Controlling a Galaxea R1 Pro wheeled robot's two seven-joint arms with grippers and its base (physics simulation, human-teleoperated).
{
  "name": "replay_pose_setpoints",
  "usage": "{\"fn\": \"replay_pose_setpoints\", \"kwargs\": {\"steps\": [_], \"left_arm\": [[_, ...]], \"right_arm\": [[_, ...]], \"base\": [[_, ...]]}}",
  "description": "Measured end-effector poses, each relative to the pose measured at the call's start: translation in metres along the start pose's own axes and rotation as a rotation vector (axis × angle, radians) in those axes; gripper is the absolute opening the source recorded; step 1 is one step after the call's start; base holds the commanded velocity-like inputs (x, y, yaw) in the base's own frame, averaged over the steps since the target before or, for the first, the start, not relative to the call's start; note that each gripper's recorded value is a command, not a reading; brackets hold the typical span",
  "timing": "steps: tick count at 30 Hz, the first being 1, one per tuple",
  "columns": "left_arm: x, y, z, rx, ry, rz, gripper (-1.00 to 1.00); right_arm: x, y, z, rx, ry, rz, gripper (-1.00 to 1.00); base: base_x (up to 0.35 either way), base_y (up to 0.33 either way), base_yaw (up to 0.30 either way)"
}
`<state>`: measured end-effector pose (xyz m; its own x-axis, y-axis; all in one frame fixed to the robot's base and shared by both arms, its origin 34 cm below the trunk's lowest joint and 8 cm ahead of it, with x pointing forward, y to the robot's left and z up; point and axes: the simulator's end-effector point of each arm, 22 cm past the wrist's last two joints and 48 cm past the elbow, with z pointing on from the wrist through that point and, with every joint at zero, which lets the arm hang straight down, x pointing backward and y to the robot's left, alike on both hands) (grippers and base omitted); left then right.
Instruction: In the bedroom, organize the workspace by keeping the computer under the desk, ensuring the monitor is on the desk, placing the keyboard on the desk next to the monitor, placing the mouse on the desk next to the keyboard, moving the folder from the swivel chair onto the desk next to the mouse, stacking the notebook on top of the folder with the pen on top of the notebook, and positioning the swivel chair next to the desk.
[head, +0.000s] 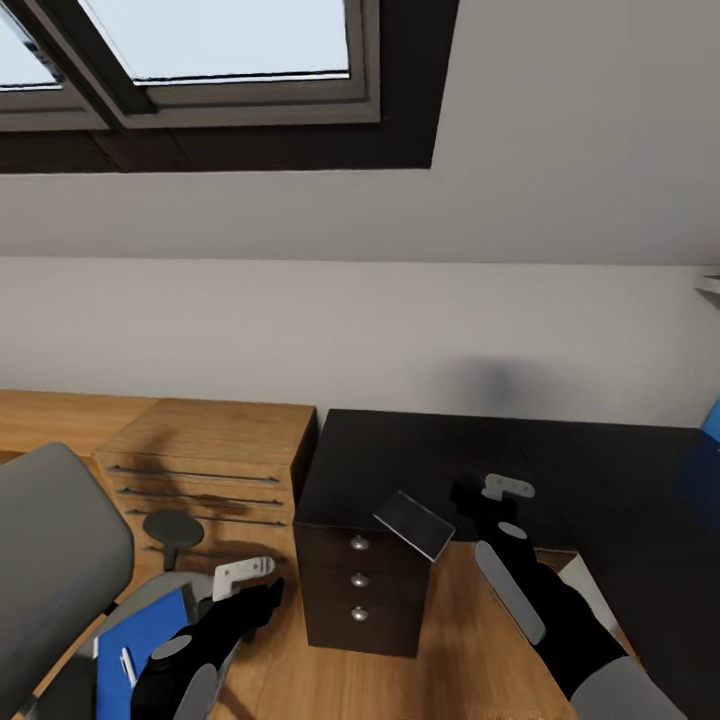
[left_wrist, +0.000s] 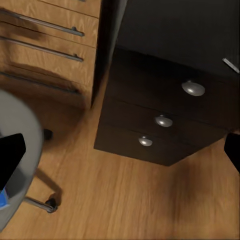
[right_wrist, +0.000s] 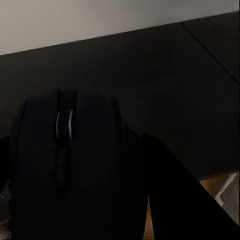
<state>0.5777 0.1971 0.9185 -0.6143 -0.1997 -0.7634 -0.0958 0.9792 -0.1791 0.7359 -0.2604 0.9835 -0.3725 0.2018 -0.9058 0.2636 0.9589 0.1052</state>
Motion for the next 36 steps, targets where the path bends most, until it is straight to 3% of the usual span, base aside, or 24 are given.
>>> {"fn": "replay_pose_setpoints", "kwargs": {"steps": [3, 6, 14, 17, 18, 22, 26, 36], "left_arm": [[0.0, 0.0, 0.0, 0.0, 0.0, 0.0, 1.0], [0.0, 0.0, 0.0, 0.0, 0.001, 0.0, 1.0], [0.0, 0.0, 0.0, 0.0, -0.001, 0.0, 1.0], [-0.001, 0.0, 0.0, 0.0, -0.002, 0.001, 1.0], [-0.001, 0.0, -0.001, 0.0, -0.002, 0.001, 1.0], [-0.001, 0.0, -0.001, 0.001, -0.004, 0.0, 1.0], [-0.002, -0.001, -0.001, 0.002, -0.006, 0.0, 1.0], [-0.004, -0.003, -0.003, 0.006, -0.012, 0.003, 1.0]], "right_arm": [[0.003, -0.036, 0.011, 0.068, 0.022, 0.056, -1.0], [0.004, -0.058, 0.015, 0.107, 0.029, 0.07, -1.0], [-0.006, -0.085, 0.023, 0.067, 0.015, 0.016, -1.0], [0.006, -0.128, 0.031, 0.111, 0.047, -0.03, -1.0], [0.022, -0.159, 0.036, 0.124, 0.09, -0.062, -1.0], [0.036, -0.209, 0.04, 0.103, 0.145, -0.114, -1.0], [0.057, -0.235, 0.039, 0.112, 0.199, -0.126, -1.0], [0.063, -0.245, 0.037, 0.128, 0.216, -0.128, -1.0]], "base": [[0.0, 0.0, -0.292], [0.0, 0.0, -0.294], [0.0, 0.0, -0.295], [0.0, 0.0, -0.295], [0.0, 0.0, -0.295], [0.0, 0.0, -0.295], [0.0, 0.0, -0.295], [0.0, 0.0, -0.295]]}}
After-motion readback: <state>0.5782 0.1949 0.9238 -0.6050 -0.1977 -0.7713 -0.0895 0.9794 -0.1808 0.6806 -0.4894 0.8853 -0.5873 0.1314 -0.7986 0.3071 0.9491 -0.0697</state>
